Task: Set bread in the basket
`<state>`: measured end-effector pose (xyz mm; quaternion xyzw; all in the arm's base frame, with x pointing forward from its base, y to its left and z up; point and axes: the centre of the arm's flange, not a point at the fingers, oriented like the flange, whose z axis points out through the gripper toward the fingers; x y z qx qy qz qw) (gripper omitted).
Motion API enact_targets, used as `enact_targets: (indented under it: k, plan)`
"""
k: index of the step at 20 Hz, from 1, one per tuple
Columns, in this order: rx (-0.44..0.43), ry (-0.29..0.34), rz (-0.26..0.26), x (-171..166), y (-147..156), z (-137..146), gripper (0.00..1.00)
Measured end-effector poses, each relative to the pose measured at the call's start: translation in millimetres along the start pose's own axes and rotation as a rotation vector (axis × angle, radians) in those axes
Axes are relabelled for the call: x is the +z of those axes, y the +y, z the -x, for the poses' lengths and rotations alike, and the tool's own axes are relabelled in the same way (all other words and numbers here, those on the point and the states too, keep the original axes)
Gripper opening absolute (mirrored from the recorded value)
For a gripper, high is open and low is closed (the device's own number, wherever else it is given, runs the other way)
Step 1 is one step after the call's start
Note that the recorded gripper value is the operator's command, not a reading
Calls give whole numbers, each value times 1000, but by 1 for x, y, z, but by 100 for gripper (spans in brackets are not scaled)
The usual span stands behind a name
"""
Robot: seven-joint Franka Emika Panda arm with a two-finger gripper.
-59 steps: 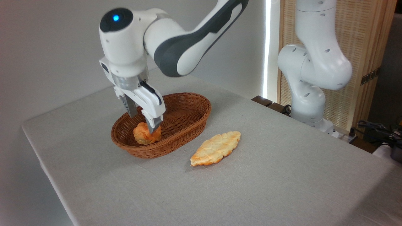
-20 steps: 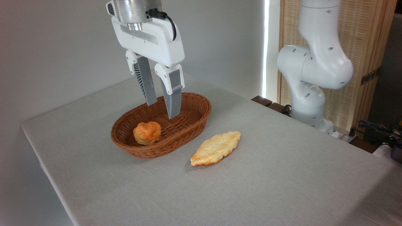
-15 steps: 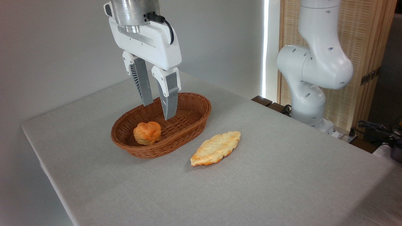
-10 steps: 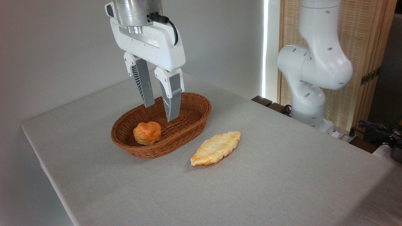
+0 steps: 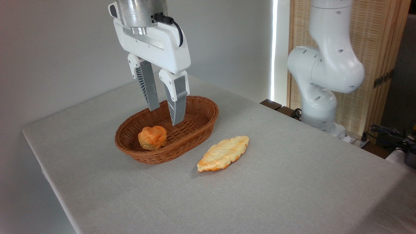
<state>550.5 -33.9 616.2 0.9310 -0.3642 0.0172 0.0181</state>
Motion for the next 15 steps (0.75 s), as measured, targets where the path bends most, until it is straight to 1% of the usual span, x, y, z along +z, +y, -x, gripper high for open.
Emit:
enact_targets:
  k: [15]
  plan:
    - [-3, -1, 0, 0, -1, 1, 100]
